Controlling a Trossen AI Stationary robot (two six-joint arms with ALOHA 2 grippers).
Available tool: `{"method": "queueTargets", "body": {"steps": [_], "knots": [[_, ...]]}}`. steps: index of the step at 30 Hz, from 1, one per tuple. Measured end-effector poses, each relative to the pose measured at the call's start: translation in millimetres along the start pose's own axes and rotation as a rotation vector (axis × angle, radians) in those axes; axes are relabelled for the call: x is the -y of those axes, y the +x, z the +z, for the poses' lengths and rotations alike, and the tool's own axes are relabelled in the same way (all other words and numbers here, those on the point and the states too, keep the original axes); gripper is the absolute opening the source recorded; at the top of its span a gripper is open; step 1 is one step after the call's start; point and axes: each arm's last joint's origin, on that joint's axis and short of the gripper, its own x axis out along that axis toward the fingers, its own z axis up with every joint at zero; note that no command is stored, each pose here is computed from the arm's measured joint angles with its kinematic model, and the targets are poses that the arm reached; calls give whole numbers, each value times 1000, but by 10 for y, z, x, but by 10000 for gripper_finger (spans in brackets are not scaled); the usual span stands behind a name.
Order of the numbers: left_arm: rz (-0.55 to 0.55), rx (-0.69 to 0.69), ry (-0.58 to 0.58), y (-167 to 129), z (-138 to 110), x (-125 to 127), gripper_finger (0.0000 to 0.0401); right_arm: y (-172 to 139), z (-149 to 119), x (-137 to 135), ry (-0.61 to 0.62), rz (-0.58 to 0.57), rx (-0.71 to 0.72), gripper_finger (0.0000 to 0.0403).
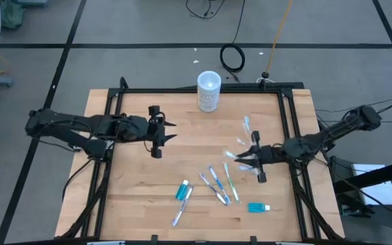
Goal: Pick & Place toothbrushing station
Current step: Put the left green toothbrush into the transparent organizer
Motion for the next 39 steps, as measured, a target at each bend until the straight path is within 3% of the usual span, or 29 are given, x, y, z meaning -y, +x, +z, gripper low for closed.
{"method": "queueTargets", "body": {"steps": [12, 14, 18, 23, 32, 37, 39], "knots": [[-10, -24, -20, 259, 8, 105, 170, -530, -779, -114, 86, -147, 215, 21], [-10, -25, -26, 303, 7, 123, 170, -571, -716, -112, 179, -127, 299, 21], [3, 10, -31, 396, 48, 145, 170, -539, -846, -204, 51, -69, 166, 21], [44, 71, -28, 480, 105, 100, 170, -539, -833, -245, -8, -59, 171, 21], [61, 33, -38, 551, 44, 32, 170, -535, -927, -310, 30, -18, 85, 21], [65, 31, -43, 553, 41, 20, 170, -512, -1018, -290, 10, -145, 9, 21], [66, 35, -45, 553, 44, 18, 170, -502, -1039, -299, 30, -140, 0, 21]]}}
